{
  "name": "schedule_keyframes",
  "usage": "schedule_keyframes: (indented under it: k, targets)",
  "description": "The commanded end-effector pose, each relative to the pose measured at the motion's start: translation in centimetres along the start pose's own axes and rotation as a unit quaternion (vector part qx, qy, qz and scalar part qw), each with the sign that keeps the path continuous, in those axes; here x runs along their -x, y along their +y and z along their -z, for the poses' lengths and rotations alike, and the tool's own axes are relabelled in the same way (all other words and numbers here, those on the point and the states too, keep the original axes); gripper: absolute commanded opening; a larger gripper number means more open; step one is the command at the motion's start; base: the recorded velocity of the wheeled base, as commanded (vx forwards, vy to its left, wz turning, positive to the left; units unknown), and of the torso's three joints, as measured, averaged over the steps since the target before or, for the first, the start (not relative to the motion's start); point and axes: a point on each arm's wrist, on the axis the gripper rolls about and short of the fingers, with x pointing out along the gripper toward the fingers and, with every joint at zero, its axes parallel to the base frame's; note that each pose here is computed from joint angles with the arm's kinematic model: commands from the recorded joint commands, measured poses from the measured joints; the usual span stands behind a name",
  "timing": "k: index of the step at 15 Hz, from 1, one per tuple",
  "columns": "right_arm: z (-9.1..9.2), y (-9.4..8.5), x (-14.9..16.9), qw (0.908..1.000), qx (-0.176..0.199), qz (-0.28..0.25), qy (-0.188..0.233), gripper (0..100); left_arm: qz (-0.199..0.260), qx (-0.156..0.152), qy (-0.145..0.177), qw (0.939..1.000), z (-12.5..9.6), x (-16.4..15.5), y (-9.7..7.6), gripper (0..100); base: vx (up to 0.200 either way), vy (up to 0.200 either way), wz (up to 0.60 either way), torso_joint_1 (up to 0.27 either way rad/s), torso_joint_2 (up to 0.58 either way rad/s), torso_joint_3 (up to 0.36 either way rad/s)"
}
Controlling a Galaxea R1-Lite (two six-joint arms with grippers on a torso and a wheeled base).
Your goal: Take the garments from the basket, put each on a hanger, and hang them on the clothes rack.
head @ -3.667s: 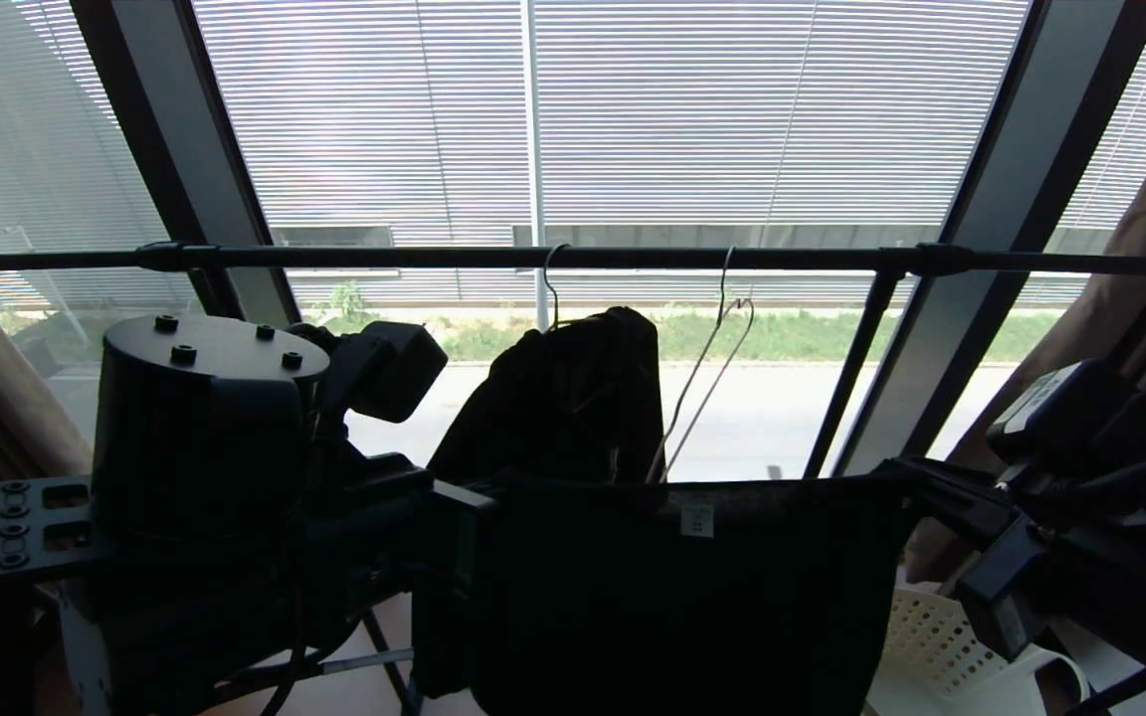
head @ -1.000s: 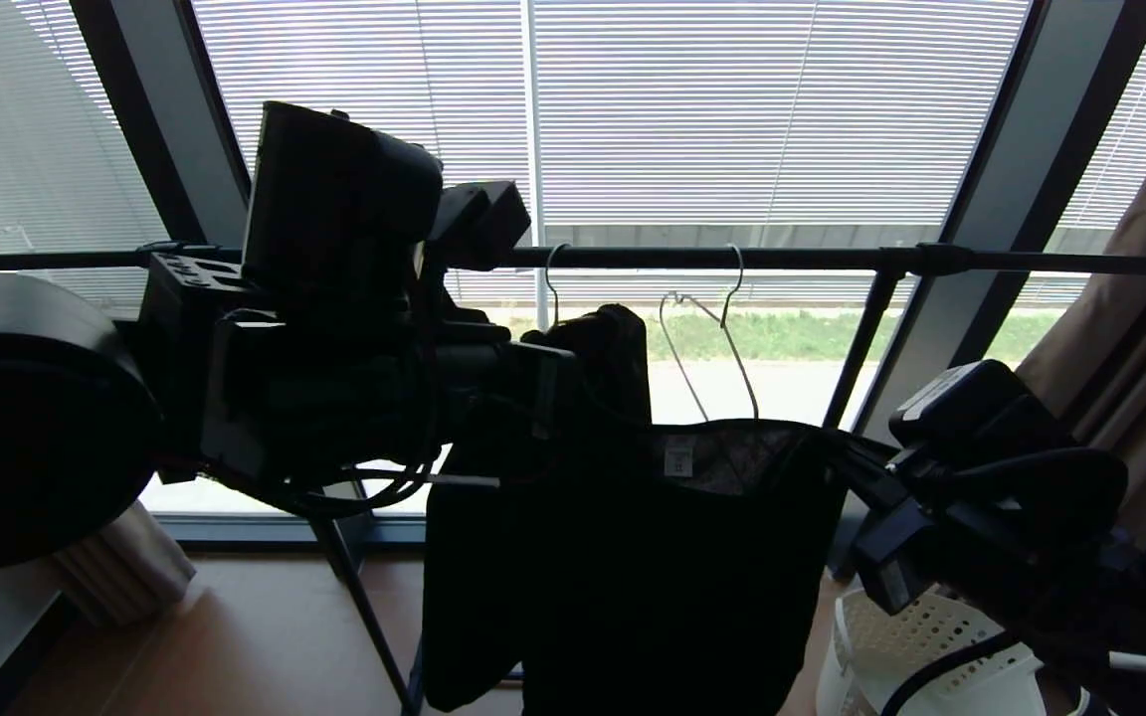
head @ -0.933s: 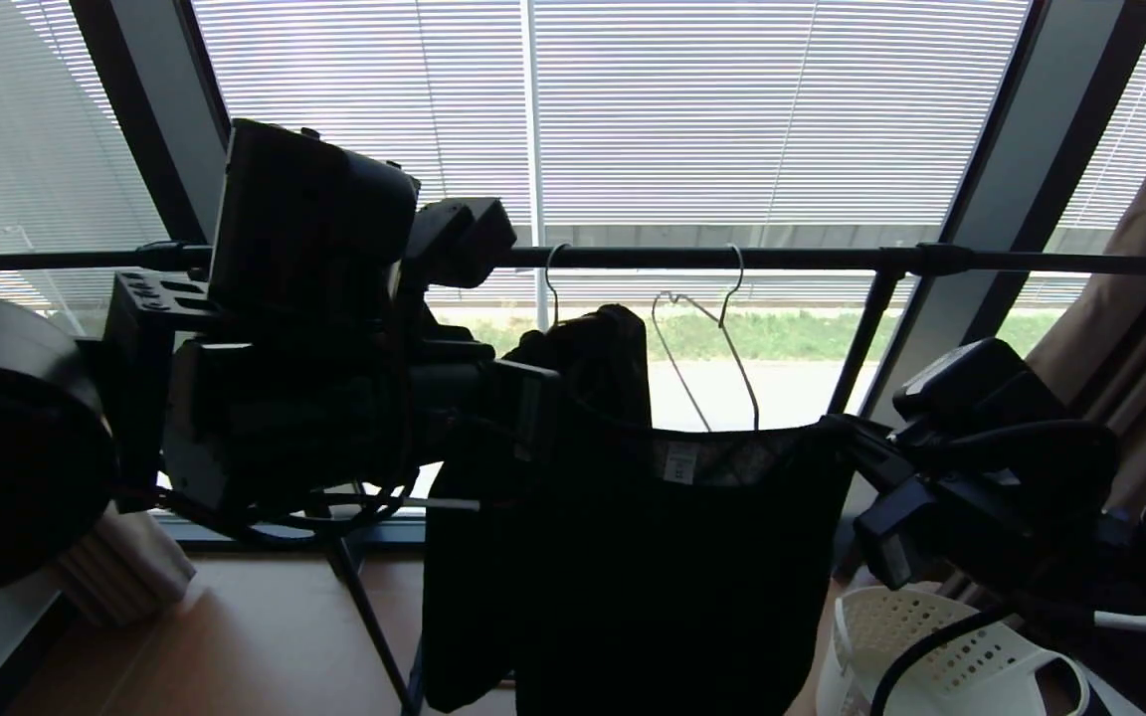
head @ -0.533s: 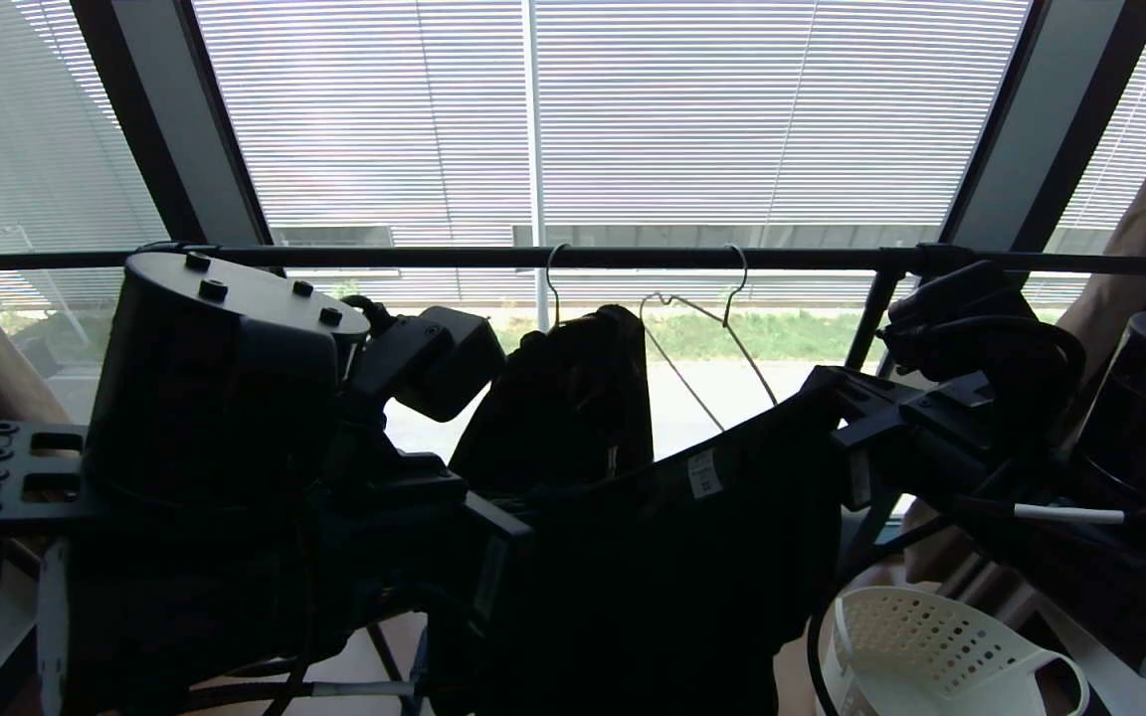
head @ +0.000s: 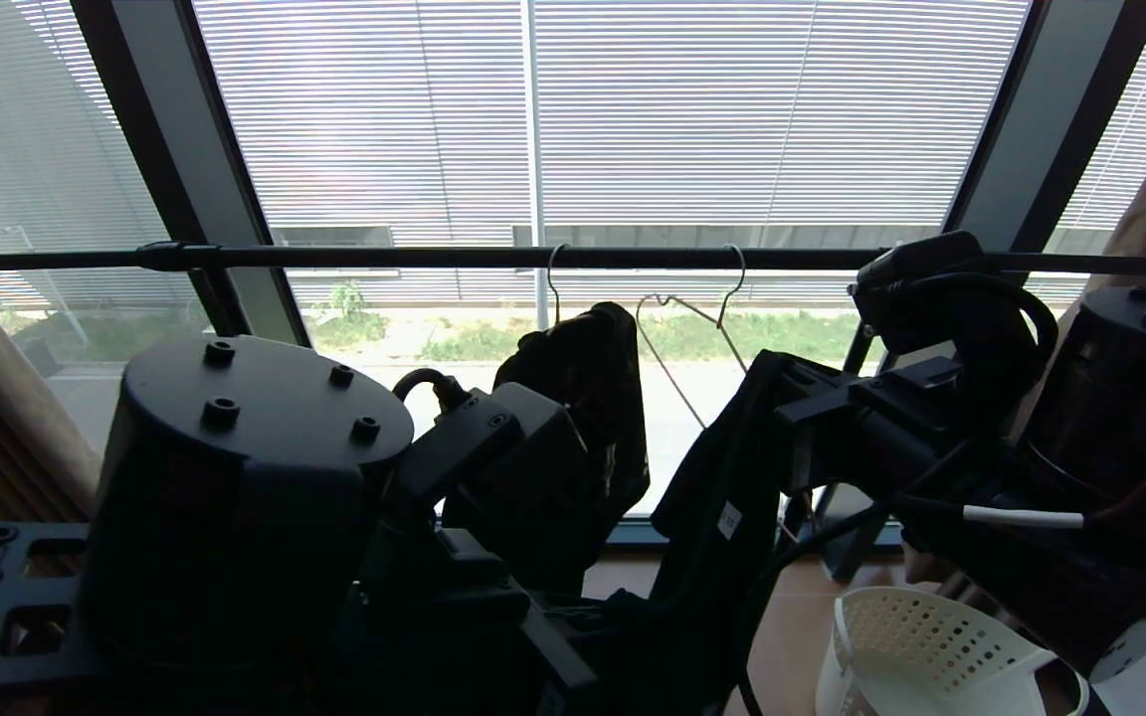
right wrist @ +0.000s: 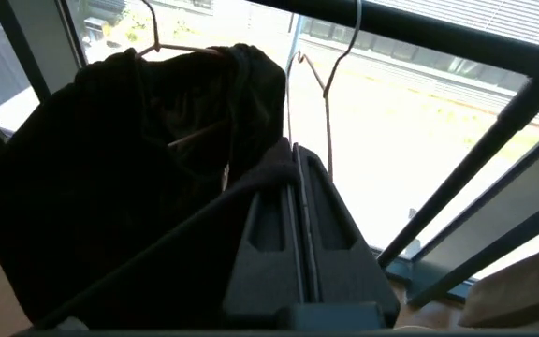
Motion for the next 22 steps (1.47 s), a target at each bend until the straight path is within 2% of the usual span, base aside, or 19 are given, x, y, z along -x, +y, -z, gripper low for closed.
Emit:
schedule_keyframes:
  k: [1, 2, 5, 10, 12, 15, 16, 17, 19, 20, 22]
  targets:
    - [0.2, 1.2, -0.3, 0.9999, -0.008, -0.013, 0.004, 0, 0.022, 0.006, 0.008, 0.9997, 0.4, -1.6, -0.7, 0, 0.0, 0.0, 0.0, 0.0, 0.0, 0.0]
    - [0.3, 1.5, -0.7, 0.9998, -0.018, -0.01, 0.005, 0, 0.028, 0.009, 0.003, 0.9996, 0.4, -2.3, -1.0, 0, 0.0, 0.0, 0.0, 0.0, 0.0, 0.0]
    - [0.6, 3.0, -1.5, 0.9993, -0.035, 0.0, 0.011, 0, 0.038, 0.001, 0.02, 0.9991, 1.0, -3.5, -1.8, 0, 0.0, 0.0, 0.0, 0.0, 0.0, 0.0]
    - [-0.3, 3.5, -1.3, 0.9979, -0.064, -0.006, -0.003, 0, 0.034, 0.003, 0.023, 0.9992, 1.3, -3.4, -1.8, 0, 0.0, 0.0, 0.0, 0.0, 0.0, 0.0]
    - [-0.5, 3.3, -1.2, 0.9978, -0.066, -0.005, -0.006, 0, 0.017, 0.01, 0.022, 0.9996, 1.5, -3.0, -0.9, 0, 0.0, 0.0, 0.0, 0.0, 0.0, 0.0]
    - [-1.7, 1.7, -0.4, 0.997, -0.074, 0.01, -0.021, 0, -0.03, 0.037, -0.004, 0.9989, 1.1, -1.1, 2.1, 0, 0.0, 0.0, 0.0, 0.0, 0.0, 0.0]
    - [-1.7, 1.7, -0.4, 0.997, -0.074, 0.01, -0.021, 0, -0.03, 0.037, -0.004, 0.9989, 1.1, -1.1, 2.1, 0, 0.0, 0.0, 0.0, 0.0, 0.0, 0.0]
    - [-1.6, 0.1, 0.4, 0.9985, -0.045, 0.024, -0.021, 0, -0.069, 0.05, -0.017, 0.9962, 0.6, -0.7, 4.4, 0, 0.0, 0.0, 0.0, 0.0, 0.0, 0.0]
    - [-0.8, -1.0, 1.4, 0.9995, 0.013, 0.025, -0.011, 0, -0.1, 0.053, -0.032, 0.9931, -0.1, -0.3, 5.9, 0, 0.0, 0.0, 0.0, 0.0, 0.0, 0.0]
    - [0.2, -1.4, 2.1, 0.9983, 0.056, 0.014, 0.002, 0, -0.119, 0.056, -0.051, 0.99, -1.1, 0.0, 6.5, 0, 0.0, 0.0, 0.0, 0.0, 0.0, 0.0]
    - [1.6, -1.6, 2.4, 0.9937, 0.109, 0.008, 0.022, 0, -0.124, 0.055, -0.07, 0.9883, -2.2, 0.3, 6.7, 0, 0.0, 0.0, 0.0, 0.0, 0.0, 0.0]
